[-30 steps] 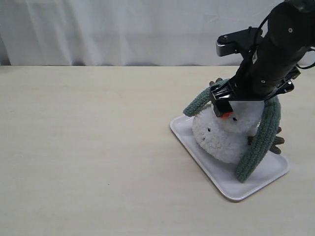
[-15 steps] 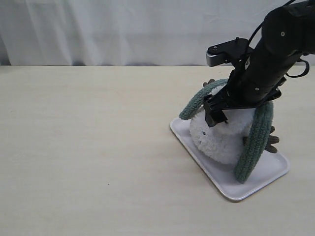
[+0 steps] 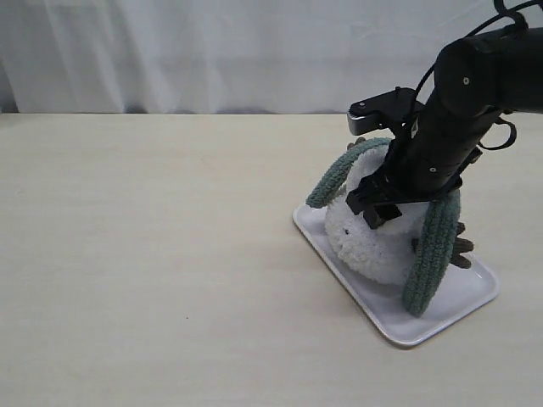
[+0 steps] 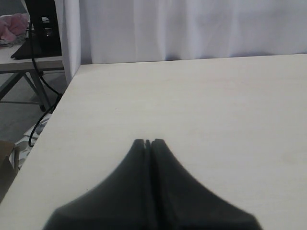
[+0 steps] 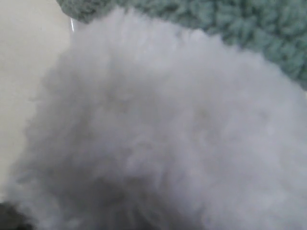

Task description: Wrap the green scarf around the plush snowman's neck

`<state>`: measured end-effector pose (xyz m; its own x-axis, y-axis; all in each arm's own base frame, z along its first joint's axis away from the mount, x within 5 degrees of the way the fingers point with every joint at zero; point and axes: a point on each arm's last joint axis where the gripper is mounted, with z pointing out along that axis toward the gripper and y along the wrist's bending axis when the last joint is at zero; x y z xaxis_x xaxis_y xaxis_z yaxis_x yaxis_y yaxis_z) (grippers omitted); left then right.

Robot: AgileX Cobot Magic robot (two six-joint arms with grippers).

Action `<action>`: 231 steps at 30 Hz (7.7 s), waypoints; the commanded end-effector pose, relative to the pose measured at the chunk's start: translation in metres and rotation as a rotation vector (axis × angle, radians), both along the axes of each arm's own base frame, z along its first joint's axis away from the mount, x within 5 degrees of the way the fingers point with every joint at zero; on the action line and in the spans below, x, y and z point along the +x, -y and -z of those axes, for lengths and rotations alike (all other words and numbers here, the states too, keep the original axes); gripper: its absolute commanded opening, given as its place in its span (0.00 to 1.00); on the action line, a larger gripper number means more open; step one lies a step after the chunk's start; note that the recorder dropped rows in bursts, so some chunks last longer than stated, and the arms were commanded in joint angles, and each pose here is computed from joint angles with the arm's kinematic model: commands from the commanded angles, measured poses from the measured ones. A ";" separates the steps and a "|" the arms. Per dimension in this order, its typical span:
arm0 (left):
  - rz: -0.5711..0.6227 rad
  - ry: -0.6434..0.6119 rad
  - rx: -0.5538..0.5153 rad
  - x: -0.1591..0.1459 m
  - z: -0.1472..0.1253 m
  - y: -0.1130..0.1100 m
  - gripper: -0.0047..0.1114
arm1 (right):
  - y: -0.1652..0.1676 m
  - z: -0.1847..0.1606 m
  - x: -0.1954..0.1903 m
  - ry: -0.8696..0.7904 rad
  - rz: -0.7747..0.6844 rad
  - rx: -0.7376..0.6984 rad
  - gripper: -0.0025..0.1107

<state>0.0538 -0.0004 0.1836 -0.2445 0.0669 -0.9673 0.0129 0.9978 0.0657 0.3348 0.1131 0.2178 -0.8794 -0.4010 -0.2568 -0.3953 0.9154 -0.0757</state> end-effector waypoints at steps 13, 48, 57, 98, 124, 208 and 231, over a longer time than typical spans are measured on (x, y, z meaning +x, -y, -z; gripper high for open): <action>-0.001 0.012 0.001 0.000 0.000 0.000 0.04 | -0.018 0.001 -0.001 -0.063 0.153 0.252 0.06; -0.001 0.012 0.001 0.000 0.000 0.000 0.04 | -0.017 0.001 -0.001 -0.071 0.275 0.252 0.47; -0.001 0.012 0.001 0.000 0.000 0.000 0.04 | -0.020 -0.022 0.003 -0.098 0.234 0.247 0.82; -0.001 0.012 0.001 0.000 0.000 0.000 0.04 | 0.059 -0.090 -0.048 0.177 0.317 0.189 0.21; -0.001 0.012 0.001 0.000 0.000 0.000 0.04 | 0.041 -0.029 -0.003 0.099 0.246 0.406 0.38; -0.001 0.012 0.001 0.000 0.000 0.000 0.04 | 0.042 -0.004 -0.057 0.067 0.120 0.428 0.06; -0.001 0.012 0.001 0.000 0.000 0.000 0.04 | 0.006 -0.016 -0.060 0.067 -0.047 0.443 0.06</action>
<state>0.0538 -0.0004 0.1836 -0.2445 0.0669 -0.9673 0.0129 0.9978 0.0657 0.2764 0.1045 0.2208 -0.8546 -0.2415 -0.4596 -0.4001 0.8706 0.2864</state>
